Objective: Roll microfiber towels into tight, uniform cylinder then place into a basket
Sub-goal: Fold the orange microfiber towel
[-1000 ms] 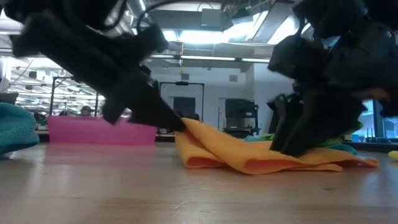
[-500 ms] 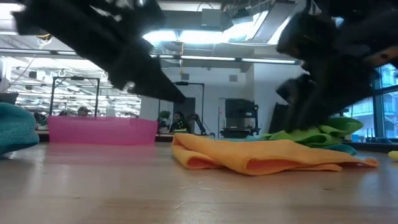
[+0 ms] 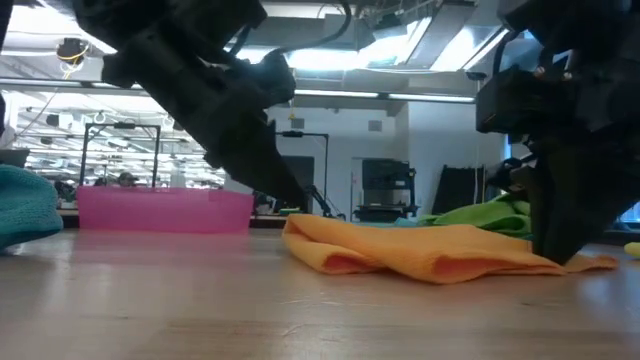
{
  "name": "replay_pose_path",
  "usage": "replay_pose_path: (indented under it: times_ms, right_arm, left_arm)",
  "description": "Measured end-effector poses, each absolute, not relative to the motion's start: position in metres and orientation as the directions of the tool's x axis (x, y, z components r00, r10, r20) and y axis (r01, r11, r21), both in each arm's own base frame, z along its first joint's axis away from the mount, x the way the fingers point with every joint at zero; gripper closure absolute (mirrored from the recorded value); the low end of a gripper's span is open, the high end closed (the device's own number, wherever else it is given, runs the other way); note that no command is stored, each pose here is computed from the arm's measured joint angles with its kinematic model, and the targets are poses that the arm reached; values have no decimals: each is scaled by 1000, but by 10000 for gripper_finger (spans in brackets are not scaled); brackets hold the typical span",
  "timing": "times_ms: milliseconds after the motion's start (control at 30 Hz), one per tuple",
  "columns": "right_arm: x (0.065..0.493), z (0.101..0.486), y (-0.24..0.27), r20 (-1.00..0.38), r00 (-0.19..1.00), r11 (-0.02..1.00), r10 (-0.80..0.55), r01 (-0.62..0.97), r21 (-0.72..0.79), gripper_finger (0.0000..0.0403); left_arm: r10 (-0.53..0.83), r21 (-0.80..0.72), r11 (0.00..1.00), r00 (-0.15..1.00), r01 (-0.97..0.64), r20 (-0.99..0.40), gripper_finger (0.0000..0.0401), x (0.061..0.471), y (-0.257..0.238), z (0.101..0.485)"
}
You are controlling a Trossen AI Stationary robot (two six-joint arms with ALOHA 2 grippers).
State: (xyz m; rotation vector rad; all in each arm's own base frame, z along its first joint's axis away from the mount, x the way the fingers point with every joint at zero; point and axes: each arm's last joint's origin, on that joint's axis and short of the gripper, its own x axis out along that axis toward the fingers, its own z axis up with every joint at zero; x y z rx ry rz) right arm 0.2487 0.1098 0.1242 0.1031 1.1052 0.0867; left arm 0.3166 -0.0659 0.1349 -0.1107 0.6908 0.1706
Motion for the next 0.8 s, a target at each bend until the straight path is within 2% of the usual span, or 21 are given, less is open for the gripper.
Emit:
replay_pose_path:
  times_ms: [300,400,533,700,800]
  right_arm:
    - [260,124,82,-879,475,996,38,-86,-3,363]
    - [266,126,73,-862,507,991,25,-123,-43,363]
    - [275,130,61,-817,576,987,6,-137,-89,363]
    - [280,134,55,-798,602,982,-34,-128,-139,363]
    - [281,140,60,-812,584,983,-14,-140,-117,363]
  left_arm:
    - [-51,-117,992,709,-44,-703,296,311,-108,105]
    - [-82,-143,989,710,-27,-699,296,310,-117,102]
    - [-211,-192,975,707,107,-675,296,314,-133,109]
    - [-289,-111,954,753,279,-591,296,332,-154,136]
    - [-254,-15,954,777,301,-576,296,339,-162,152]
